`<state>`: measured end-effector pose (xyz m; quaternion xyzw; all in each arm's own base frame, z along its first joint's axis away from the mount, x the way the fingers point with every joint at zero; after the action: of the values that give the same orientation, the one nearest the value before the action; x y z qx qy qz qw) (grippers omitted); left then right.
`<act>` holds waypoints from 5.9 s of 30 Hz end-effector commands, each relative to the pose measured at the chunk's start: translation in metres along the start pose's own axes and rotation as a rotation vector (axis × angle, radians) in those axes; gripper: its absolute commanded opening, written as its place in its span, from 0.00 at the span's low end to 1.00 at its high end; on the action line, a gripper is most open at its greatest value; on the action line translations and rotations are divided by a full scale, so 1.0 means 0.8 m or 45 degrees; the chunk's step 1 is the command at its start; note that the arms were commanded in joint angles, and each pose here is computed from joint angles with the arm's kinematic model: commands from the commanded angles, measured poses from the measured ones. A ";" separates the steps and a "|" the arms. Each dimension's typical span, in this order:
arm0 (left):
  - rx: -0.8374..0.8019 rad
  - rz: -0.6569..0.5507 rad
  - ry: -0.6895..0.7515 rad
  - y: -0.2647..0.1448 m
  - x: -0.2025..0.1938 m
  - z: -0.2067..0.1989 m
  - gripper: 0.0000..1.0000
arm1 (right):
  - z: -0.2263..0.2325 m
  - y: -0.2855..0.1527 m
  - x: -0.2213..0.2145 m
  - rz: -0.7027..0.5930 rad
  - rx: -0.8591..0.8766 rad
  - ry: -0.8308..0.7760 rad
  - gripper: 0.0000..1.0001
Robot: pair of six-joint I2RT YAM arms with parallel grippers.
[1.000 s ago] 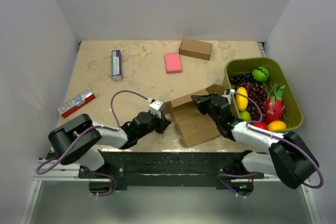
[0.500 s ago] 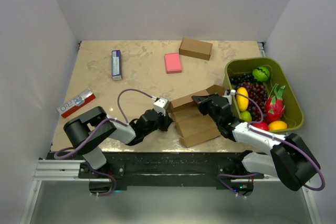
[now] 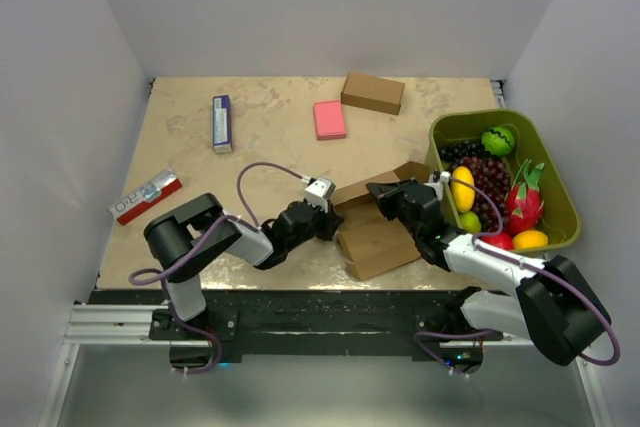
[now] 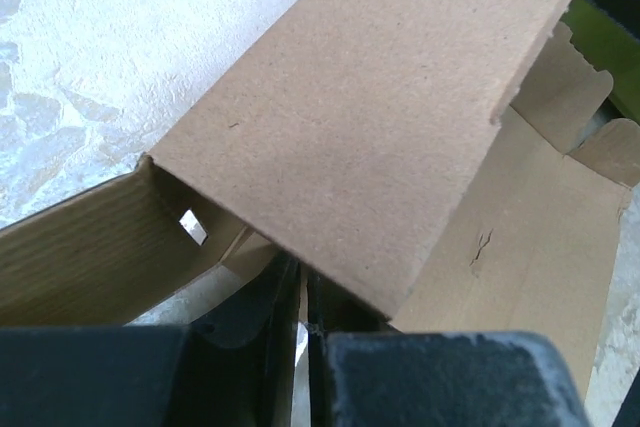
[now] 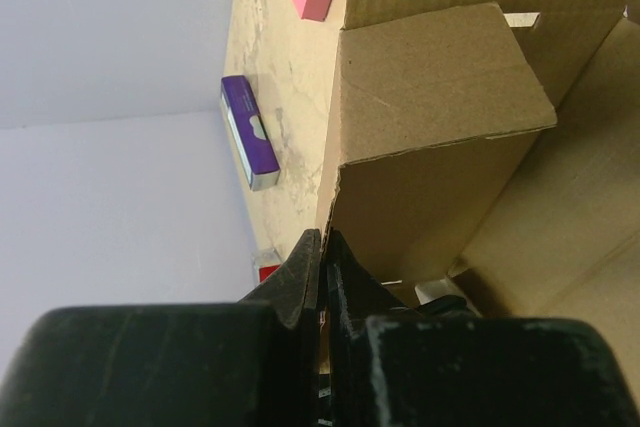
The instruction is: Fold the paper box
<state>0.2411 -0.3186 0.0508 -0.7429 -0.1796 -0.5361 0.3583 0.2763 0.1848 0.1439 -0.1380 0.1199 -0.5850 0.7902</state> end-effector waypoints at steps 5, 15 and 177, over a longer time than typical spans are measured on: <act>-0.014 0.061 -0.014 0.013 -0.026 -0.009 0.11 | 0.001 0.004 0.014 -0.087 0.015 -0.021 0.00; 0.014 -0.070 -0.005 -0.036 0.020 -0.006 0.20 | -0.001 0.000 0.020 -0.121 0.009 -0.020 0.00; -0.097 -0.322 0.211 -0.057 0.049 0.014 0.52 | -0.038 -0.029 0.034 -0.117 0.146 -0.266 0.00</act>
<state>0.2180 -0.2788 0.0729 -0.7054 -0.1610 -0.6272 0.2881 0.2492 0.1605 0.1252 -0.1406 0.0192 -0.5867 0.7973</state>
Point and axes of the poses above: each gripper's point midway between its finger pads, its own y axis out along the fingers, its own z axis along the line the jaws close on, x = y × z, the point moved 4 cm from there along -y, back along the fingers, and after that the axes turned 13 degrees about y, right-handed, at the moved point
